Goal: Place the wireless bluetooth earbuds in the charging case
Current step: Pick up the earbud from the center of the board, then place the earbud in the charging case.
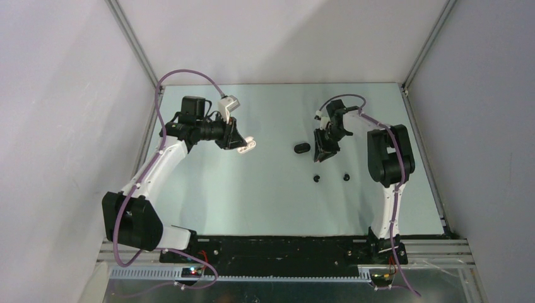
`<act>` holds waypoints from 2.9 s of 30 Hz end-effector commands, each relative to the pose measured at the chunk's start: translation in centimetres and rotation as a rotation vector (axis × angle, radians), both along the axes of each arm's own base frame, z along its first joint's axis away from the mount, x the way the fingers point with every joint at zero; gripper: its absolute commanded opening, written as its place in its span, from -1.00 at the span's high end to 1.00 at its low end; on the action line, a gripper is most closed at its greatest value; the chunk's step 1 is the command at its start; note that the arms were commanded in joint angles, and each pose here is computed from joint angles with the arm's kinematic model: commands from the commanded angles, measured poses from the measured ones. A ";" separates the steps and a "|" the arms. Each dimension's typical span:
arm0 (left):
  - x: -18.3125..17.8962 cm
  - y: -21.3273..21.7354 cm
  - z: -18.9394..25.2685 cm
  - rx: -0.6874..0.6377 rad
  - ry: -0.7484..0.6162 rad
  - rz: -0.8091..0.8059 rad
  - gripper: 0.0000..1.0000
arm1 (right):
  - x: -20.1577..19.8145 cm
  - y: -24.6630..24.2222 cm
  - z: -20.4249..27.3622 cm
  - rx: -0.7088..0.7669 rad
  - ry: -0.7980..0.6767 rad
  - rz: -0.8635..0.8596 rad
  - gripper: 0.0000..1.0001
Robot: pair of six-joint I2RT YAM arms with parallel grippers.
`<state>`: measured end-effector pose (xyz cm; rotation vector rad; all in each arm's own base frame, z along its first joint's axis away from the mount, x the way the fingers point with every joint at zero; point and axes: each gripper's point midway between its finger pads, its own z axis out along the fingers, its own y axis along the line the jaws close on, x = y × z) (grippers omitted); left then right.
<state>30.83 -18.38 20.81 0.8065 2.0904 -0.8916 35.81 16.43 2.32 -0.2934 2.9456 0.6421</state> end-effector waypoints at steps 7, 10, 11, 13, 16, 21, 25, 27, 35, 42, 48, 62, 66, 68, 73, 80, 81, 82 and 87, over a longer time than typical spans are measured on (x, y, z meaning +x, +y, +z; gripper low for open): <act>0.5 0.2 1.3 0.000 -0.061 -0.005 1.00 | 1.1 -0.6 1.4 0.006 -0.043 0.012 0.39; 0.6 0.2 1.3 0.000 -0.061 -0.005 1.00 | 1.3 -0.8 1.3 -0.002 -0.045 0.008 0.39; 0.6 0.2 1.3 0.001 -0.060 -0.004 1.00 | 1.4 -0.8 1.3 -0.001 -0.048 0.008 0.39; 0.6 0.2 1.3 0.001 -0.062 -0.004 1.00 | 1.6 -0.5 1.6 0.014 -0.056 0.009 0.40; 0.6 0.2 1.2 0.000 -0.057 -0.004 1.00 | 1.8 0.0 1.9 0.048 -0.056 0.015 0.40; 0.6 0.2 1.2 0.002 -0.059 -0.003 1.00 | 1.8 0.4 2.2 0.072 -0.052 0.020 0.45; 0.6 0.2 1.1 0.002 -0.054 -0.002 1.00 | 1.6 0.3 2.0 0.073 -0.043 0.018 0.48; 0.6 0.2 1.0 0.003 -0.054 -0.003 1.00 | 1.6 0.3 1.9 0.071 -0.040 0.018 0.49; 0.6 0.3 0.9 0.007 -0.053 0.001 1.00 | 1.5 0.0 1.3 0.045 -0.033 0.017 0.54; 0.6 0.4 1.0 0.009 -0.058 0.006 1.00 | 1.8 0.1 0.9 0.037 -0.036 0.018 0.59; 0.6 0.4 1.0 0.009 -0.057 0.004 1.00 | 1.8 0.0 0.4 0.023 -0.038 0.035 0.61; 0.6 0.4 1.1 0.008 -0.060 0.002 1.00 | 2.7 -0.3 2.9 0.044 -0.114 0.079 1.00; 0.6 0.1 1.2 0.001 -0.058 -0.009 1.00 | 2.1 0.4 6.3 0.151 -0.181 0.198 1.00; 0.9 -0.1 1.3 0.000 -0.062 -0.016 1.00 | 1.7 0.9 8.3 0.199 -0.237 0.287 1.00; 1.9 -1.1 2.1 0.002 -0.105 -0.042 1.00 | -0.1 3.1 15.2 0.284 -0.523 0.645 1.00; 3.7 -4.1 3.8 -0.039 -0.106 -0.095 1.00 | -4.1 5.5 21.7 0.094 -0.964 1.243 1.00; 3.8 -4.7 3.6 -0.032 -0.101 -0.103 1.00 | -4.4 5.9 22.5 0.027 -1.042 1.332 1.00; 4.2 -5.0 4.1 -0.033 -0.117 -0.103 1.00 | -4.6 6.2 22.9 -0.002 -1.074 1.370 1.00; 4.5 -7.2 4.6 -0.036 -0.116 -0.102 1.00 | -5.8 8.5 25.5 -0.130 -1.226 1.564 1.00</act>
